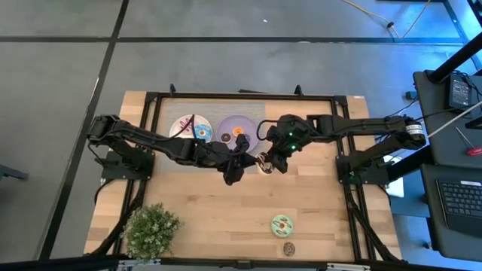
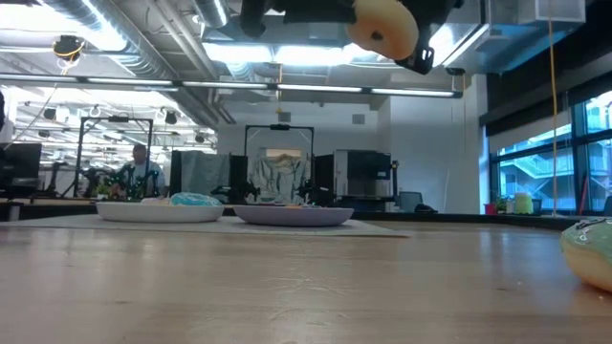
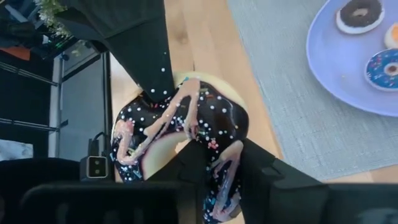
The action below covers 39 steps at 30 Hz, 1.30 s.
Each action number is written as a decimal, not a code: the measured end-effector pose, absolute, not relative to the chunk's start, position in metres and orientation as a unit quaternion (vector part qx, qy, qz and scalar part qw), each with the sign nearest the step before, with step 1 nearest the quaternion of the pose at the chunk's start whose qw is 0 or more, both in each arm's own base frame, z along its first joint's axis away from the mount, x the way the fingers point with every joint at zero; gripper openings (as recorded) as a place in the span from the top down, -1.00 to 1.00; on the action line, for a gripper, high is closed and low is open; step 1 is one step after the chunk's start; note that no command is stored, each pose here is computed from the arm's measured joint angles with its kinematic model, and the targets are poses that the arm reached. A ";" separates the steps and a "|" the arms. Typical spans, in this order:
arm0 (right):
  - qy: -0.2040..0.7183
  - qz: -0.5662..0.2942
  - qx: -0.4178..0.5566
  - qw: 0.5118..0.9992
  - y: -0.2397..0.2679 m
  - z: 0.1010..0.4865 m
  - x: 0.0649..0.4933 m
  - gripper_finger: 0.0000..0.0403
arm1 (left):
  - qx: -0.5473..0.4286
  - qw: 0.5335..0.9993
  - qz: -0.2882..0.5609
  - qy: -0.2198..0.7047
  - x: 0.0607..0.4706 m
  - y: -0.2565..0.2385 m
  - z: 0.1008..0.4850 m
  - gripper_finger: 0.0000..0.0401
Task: Pick & Place donuts
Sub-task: Put the large black donut on the white plate
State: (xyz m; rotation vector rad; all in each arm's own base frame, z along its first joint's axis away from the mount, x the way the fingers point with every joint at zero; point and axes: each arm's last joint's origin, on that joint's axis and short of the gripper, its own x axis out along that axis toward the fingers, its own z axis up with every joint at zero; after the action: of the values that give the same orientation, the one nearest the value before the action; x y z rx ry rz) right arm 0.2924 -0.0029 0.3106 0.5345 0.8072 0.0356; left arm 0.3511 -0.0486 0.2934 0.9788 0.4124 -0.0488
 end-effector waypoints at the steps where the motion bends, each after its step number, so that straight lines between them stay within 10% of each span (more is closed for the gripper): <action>1: 0.388 0.018 0.253 0.886 -0.003 0.311 0.292 0.60 | 0.467 0.861 -0.022 0.198 0.351 -0.048 0.293 0.88; 11: 0.372 0.012 0.253 0.893 -0.008 0.328 0.281 0.21 | 0.469 0.859 -0.012 0.206 0.351 -0.048 0.293 0.93; 24: 0.336 -0.068 0.173 0.923 -0.013 0.375 0.250 0.17 | 0.404 0.876 0.042 0.260 0.345 -0.044 0.287 0.93; 39: 0.361 -0.187 0.090 0.909 -0.021 0.367 0.247 0.17 | 0.154 0.823 0.348 0.422 0.245 -0.018 0.290 0.93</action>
State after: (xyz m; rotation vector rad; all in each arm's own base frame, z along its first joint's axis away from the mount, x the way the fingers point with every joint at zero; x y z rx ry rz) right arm 0.2471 -0.0210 0.3674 0.1865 0.7454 -0.3860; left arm 0.2453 -0.0176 0.2901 0.3278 0.8985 0.7402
